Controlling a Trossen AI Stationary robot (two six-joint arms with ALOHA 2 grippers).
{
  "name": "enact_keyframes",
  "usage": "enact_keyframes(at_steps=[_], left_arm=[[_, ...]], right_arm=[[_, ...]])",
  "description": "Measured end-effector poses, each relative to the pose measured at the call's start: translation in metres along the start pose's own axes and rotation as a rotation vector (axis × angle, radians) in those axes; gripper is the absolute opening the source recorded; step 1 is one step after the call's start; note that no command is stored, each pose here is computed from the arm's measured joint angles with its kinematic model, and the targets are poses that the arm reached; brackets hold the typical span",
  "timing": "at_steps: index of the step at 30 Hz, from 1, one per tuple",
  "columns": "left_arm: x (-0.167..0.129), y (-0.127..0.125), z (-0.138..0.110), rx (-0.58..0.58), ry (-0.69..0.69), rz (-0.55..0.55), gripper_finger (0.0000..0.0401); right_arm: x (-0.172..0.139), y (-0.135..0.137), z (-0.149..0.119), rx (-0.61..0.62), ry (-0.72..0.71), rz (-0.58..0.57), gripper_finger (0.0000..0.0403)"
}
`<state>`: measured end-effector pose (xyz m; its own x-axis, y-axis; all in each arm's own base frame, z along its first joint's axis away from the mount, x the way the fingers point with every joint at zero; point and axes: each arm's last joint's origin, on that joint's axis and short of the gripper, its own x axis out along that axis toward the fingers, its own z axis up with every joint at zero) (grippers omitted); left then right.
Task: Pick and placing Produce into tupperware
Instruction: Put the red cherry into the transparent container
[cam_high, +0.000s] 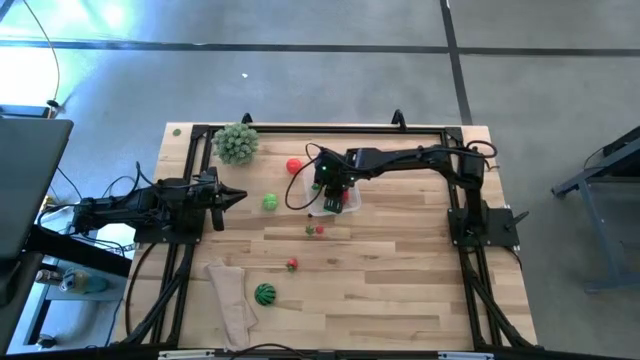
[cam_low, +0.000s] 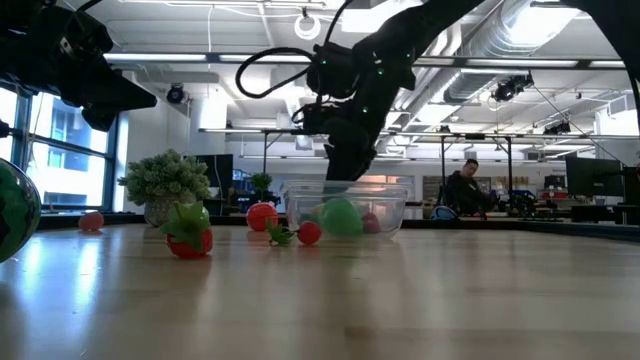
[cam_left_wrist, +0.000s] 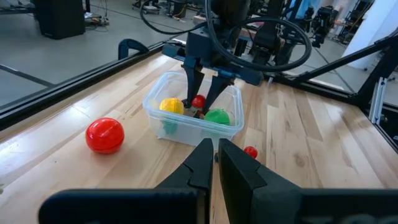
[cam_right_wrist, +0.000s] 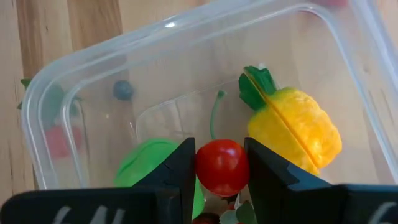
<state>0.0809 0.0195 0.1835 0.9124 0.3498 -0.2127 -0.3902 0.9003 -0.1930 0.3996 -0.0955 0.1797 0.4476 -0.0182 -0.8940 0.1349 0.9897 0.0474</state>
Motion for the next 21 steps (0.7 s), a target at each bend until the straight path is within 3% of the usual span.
enact_keyframes(at_steps=[12, 21], left_arm=[[0.0, 0.0, 0.0, 0.0, 0.0, 0.0, 0.0017], [0.0, 0.0, 0.0, 0.0, 0.0, 0.0, 0.0017]], right_arm=[[0.0073, -0.0009, 0.0001, -0.037, -0.006, -0.008, 0.0095], [0.007, -0.0008, -0.0001, -0.029, -0.003, -0.007, 0.0136]])
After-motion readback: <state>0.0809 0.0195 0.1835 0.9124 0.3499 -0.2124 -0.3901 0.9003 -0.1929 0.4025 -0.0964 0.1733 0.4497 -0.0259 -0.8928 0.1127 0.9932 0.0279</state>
